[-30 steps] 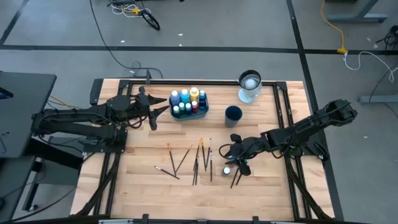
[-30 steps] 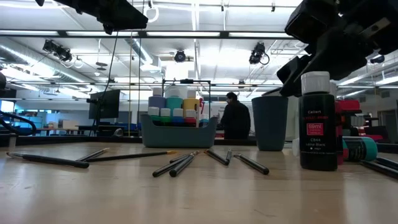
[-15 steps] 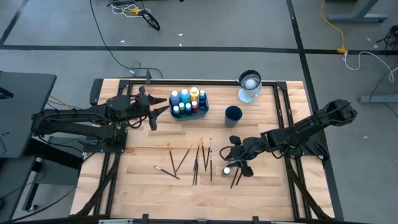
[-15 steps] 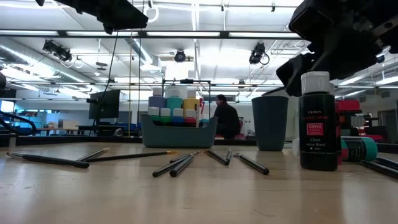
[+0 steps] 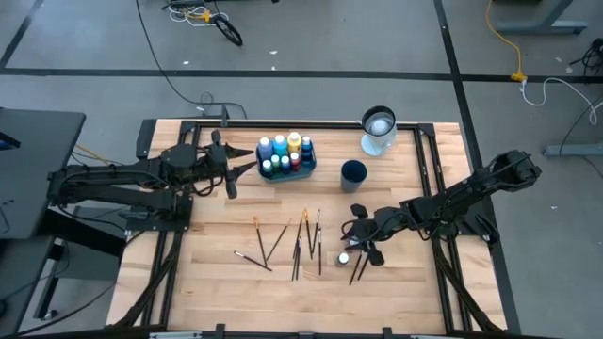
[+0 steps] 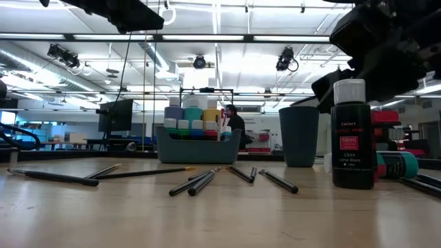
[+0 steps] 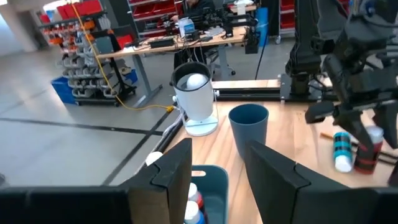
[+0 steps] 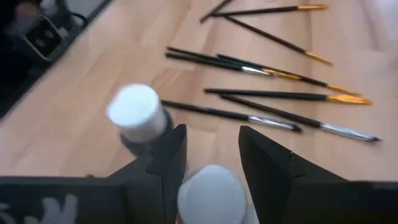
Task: Pick & Place Paint Supplies
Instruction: Put the red paint bottle into the blue bin
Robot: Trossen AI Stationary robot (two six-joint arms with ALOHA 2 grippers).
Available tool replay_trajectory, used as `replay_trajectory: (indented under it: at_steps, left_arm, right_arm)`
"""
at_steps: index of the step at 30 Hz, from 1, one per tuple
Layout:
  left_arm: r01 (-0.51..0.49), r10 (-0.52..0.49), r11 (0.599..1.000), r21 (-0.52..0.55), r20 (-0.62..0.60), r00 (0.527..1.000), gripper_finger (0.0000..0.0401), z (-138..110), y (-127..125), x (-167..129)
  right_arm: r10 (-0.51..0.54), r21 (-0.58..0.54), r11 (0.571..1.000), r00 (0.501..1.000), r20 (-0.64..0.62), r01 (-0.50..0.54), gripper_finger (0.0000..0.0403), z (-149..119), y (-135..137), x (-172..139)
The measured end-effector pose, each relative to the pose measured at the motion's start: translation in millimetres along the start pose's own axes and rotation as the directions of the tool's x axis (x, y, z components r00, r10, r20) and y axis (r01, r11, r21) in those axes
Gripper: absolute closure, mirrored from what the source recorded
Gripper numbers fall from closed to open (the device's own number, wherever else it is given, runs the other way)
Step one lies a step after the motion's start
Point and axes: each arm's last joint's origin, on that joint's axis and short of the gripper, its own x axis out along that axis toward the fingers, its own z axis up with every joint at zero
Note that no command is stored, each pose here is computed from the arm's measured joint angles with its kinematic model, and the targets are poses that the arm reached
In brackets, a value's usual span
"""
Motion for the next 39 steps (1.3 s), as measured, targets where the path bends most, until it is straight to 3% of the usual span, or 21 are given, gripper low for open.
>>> replay_trajectory:
  at_steps: [4, 13, 18, 23, 26, 30, 35, 39]
  left_arm:
    - [0.000, 0.000, 0.999, 0.050, 0.000, 1.000, 0.0248, 0.0, 0.0, 0.0]
    - [0.000, 0.000, 0.997, 0.078, 0.000, 1.000, 0.0248, 0.0, 0.0, 0.0]
    - [0.000, 0.000, 0.997, 0.083, 0.000, 1.000, 0.0248, 0.0, 0.0, 0.0]
    - [0.000, 0.000, 0.997, 0.077, 0.000, 1.000, 0.0248, 0.0, 0.0, 0.0]
    - [0.000, 0.000, 0.996, 0.085, 0.000, 1.000, 0.0248, 0.0, 0.0, 0.0]
    - [0.000, 0.000, 0.997, 0.080, 0.000, 1.000, 0.0248, 0.0, 0.0, 0.0]
    - [0.000, 0.000, 0.997, 0.083, 0.000, 1.000, 0.0248, 0.0, 0.1, 0.0]
    - [0.000, 0.000, 0.997, 0.081, 0.000, 1.000, 0.0248, 0.0, 0.0, 0.0]
  right_arm:
    - [-0.056, 0.003, 0.998, 0.998, 0.003, 0.056, 0.0255, -0.1, -1.6, -0.1]
    - [-0.058, 0.013, 0.998, 0.998, 0.000, 0.058, 0.0299, -0.4, -1.7, 0.0]
    - [-0.062, 0.020, 0.998, 0.998, 0.009, 0.062, 0.0301, 0.4, -1.8, 0.0]
    - [-0.177, 0.044, 0.984, 0.977, 0.120, 0.173, 0.0297, 10.6, -4.6, -1.0]
    - [-0.294, 0.069, 0.956, 0.929, 0.224, 0.286, 0.0291, 20.6, -7.7, -3.5]
    - [-0.445, 0.154, 0.895, 0.816, 0.370, 0.418, 0.0300, 36.7, -16.2, -10.4]
    - [-0.502, 0.261, 0.863, 0.672, 0.545, 0.433, 0.0301, 74.0, -33.1, -20.8]
    - [-0.554, 0.249, 0.825, 0.643, 0.528, 0.507, 0.0301, 108.2, -49.8, -20.1]
